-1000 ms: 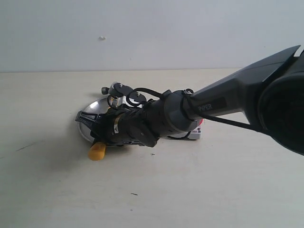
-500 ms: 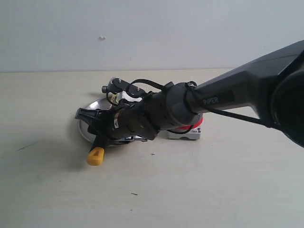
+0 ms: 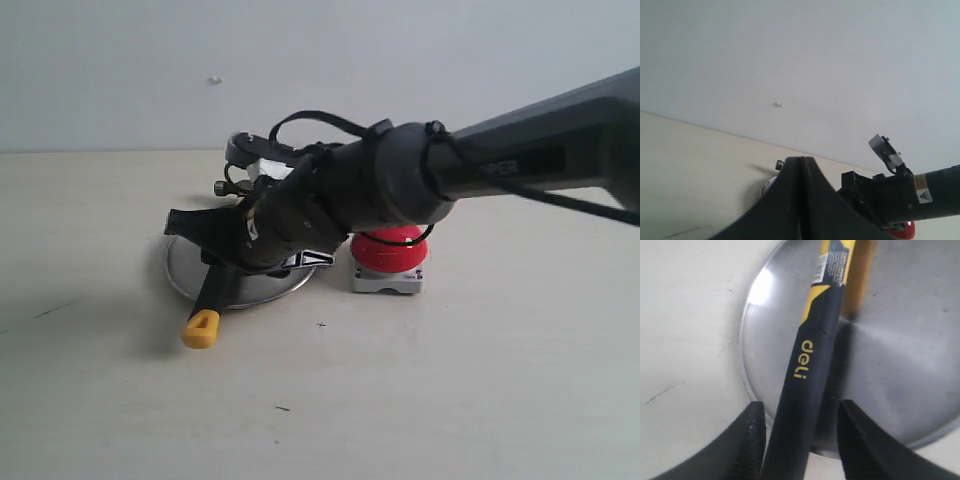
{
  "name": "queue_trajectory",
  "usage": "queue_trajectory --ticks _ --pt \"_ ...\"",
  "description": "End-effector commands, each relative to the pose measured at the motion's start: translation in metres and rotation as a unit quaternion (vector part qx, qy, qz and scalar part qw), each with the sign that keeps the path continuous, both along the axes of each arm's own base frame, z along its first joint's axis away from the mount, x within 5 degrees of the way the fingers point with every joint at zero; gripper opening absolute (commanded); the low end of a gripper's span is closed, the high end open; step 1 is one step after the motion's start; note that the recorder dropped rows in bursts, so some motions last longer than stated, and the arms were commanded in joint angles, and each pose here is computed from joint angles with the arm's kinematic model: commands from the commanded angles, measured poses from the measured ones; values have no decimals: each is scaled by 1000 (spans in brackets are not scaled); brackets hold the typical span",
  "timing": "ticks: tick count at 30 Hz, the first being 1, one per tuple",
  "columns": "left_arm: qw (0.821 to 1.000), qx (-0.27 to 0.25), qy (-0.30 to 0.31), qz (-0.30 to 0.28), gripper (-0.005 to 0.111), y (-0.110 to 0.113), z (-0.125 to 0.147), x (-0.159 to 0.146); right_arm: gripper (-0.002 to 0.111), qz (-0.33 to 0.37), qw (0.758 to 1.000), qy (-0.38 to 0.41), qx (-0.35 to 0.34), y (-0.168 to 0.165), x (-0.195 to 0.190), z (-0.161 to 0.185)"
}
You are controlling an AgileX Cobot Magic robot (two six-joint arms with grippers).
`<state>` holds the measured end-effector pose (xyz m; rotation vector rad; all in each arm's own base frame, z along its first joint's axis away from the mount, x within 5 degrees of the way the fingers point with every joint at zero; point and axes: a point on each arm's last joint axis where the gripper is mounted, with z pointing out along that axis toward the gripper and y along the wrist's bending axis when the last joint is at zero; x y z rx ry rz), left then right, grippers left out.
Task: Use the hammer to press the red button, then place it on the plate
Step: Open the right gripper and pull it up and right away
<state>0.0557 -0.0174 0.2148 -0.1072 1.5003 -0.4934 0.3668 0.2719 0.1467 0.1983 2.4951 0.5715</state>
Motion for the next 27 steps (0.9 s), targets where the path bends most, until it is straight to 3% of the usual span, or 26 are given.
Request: queue_trajectory --ticks 1,6,13,19,27 --pt "1000 -2 0 -4 1 -1 -1 0 25 29 995 -21 -90 -10 -15 44" --pt "1000 -2 0 -4 1 -1 -1 0 1 67 973 -99 -196 -7 -64 94" --pt "1000 -2 0 -4 1 -1 -1 0 0 88 947 -248 -183 -33 -164 137" --pt "1000 -2 0 -4 1 -1 -1 0 0 123 944 -276 -135 -95 -235 119" --pt "1000 -2 0 -4 1 -1 -1 0 0 104 951 -283 -68 -179 -273 90"
